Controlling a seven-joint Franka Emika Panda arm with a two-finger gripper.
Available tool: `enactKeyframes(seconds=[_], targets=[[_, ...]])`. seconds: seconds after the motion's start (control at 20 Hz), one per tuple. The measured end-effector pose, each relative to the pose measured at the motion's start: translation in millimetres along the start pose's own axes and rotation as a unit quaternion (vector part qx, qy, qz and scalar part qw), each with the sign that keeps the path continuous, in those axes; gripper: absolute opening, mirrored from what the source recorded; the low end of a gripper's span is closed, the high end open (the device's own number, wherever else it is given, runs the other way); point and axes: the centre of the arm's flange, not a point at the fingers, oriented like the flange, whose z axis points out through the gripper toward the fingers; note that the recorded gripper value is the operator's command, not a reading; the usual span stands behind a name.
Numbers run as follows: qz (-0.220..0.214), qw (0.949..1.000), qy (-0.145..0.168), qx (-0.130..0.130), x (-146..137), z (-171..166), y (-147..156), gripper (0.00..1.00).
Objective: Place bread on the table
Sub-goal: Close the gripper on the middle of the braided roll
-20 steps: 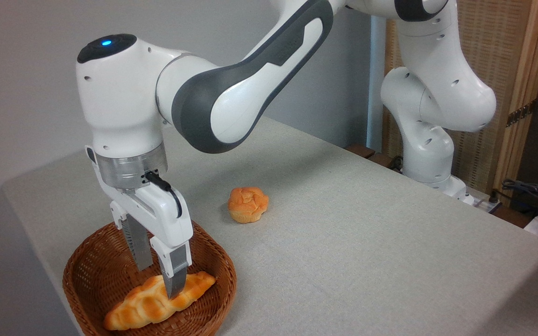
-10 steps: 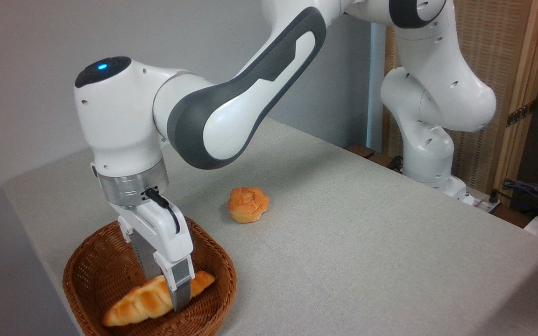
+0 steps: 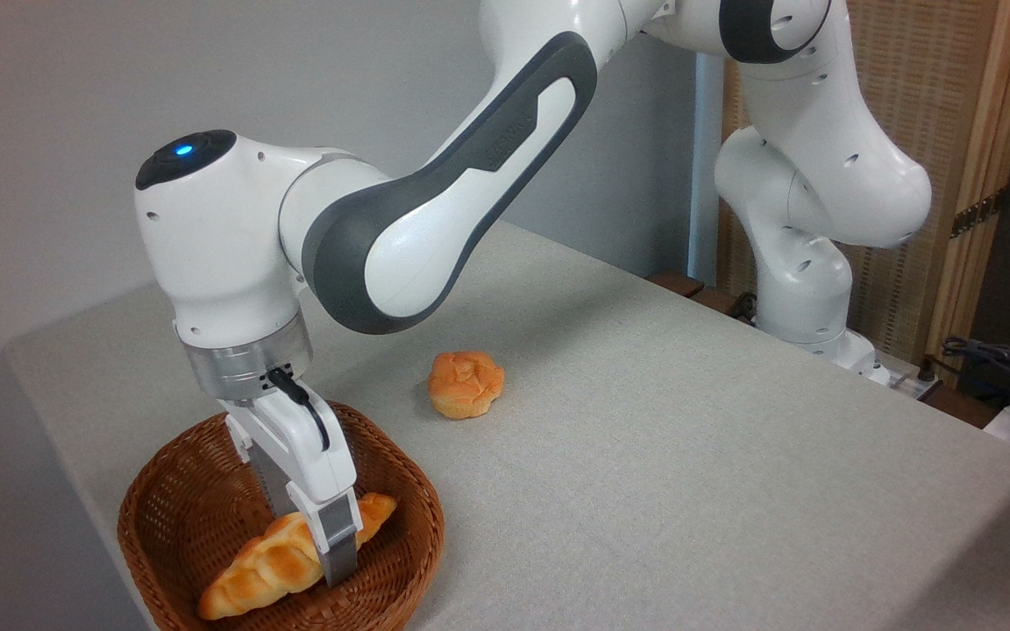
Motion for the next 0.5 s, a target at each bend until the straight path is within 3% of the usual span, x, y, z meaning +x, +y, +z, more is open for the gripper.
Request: enactKeyframes(seconds=[0.25,0.35,0.5], targets=[[0.0,1.0,0.0,0.0,-0.2,0.0,-0.3,0.53],[0.001,1.0,0.0,0.0,-0.3,0.0,-0.4,0.41],[0.015,0.9999,0.0,0.0,-0.3,0.0,-0.4,0.35]])
